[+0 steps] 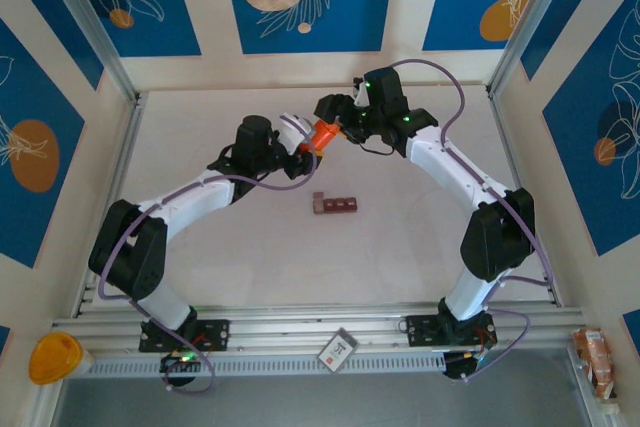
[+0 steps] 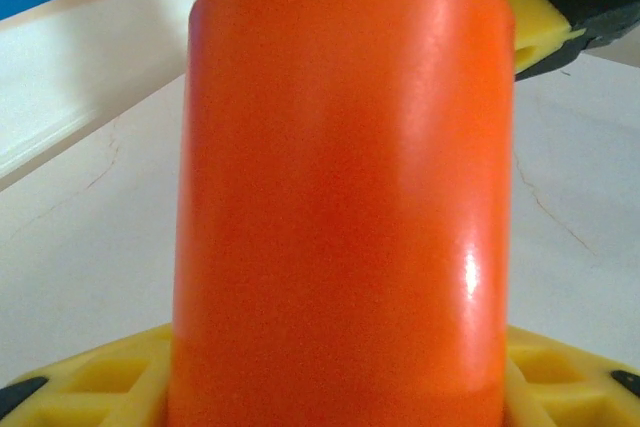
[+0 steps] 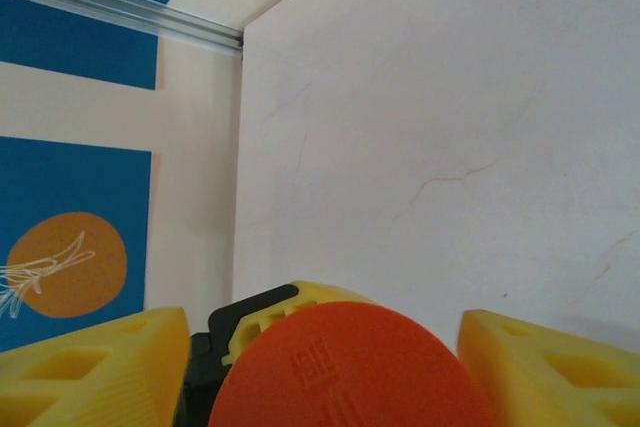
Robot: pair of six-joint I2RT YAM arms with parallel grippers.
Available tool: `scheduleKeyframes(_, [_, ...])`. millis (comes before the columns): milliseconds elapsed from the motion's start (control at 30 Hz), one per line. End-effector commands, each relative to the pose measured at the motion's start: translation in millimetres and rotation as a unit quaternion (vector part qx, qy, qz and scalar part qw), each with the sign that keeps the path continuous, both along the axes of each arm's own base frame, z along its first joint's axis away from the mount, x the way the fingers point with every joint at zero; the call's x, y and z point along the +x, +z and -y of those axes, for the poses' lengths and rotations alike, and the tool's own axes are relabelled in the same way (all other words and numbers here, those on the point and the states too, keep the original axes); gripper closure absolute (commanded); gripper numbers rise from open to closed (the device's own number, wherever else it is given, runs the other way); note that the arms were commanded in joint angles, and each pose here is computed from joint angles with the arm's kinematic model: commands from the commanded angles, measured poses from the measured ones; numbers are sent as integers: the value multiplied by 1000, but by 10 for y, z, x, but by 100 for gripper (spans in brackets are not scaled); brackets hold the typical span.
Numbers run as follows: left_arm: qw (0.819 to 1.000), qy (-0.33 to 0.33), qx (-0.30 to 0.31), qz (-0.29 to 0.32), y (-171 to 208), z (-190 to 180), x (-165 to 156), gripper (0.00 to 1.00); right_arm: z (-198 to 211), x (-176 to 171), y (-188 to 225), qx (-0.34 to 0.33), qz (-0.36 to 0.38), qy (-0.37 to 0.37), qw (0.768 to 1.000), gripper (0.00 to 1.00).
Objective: Sort the pills into containers
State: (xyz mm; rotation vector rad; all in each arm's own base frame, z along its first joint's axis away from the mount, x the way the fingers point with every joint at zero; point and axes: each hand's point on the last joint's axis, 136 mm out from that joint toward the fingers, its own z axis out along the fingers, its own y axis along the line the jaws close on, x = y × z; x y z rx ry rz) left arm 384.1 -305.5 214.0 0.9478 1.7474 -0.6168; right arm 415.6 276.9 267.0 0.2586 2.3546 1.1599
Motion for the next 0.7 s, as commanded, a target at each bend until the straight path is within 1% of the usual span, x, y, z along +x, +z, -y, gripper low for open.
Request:
scheduleKeyframes(0, [1000, -10, -12, 27, 181, 61, -30, 100, 16, -28, 81, 1, 10, -5, 1000, 40])
scheduleKeyframes(133, [999, -8, -20, 26, 216, 59, -30, 100, -11, -60, 48, 5, 7, 6, 1000, 51])
scheduleKeyframes(233, [999, -13, -27, 26, 256, 72, -53, 100, -44, -76, 70, 10, 22, 25, 999, 54])
scheduleKeyframes(400, [997, -46, -55, 15, 376, 150, -171, 100, -85, -81, 199, 10, 96, 95, 991, 55])
scheduleKeyframes(433, [996, -54, -64, 10, 415, 166, -193, 100, -118, -108, 249, 19, 118, 122, 985, 55])
scheduleKeyframes(500, [993, -79, -82, -5, 473, 219, -277, 100, -191, -209, 385, 39, 175, 182, 967, 54])
scheduleKeyframes(567, [989, -102, -102, -25, 554, 263, -359, 100, -233, -319, 484, 52, 214, 223, 949, 52])
scheduleKeyframes(600, [987, -111, -109, -30, 586, 278, -393, 100, -234, -333, 498, 54, 219, 231, 946, 51])
scheduleKeyframes(667, [985, -116, -120, -37, 629, 289, -426, 100, -211, -313, 507, 60, 212, 231, 948, 50])
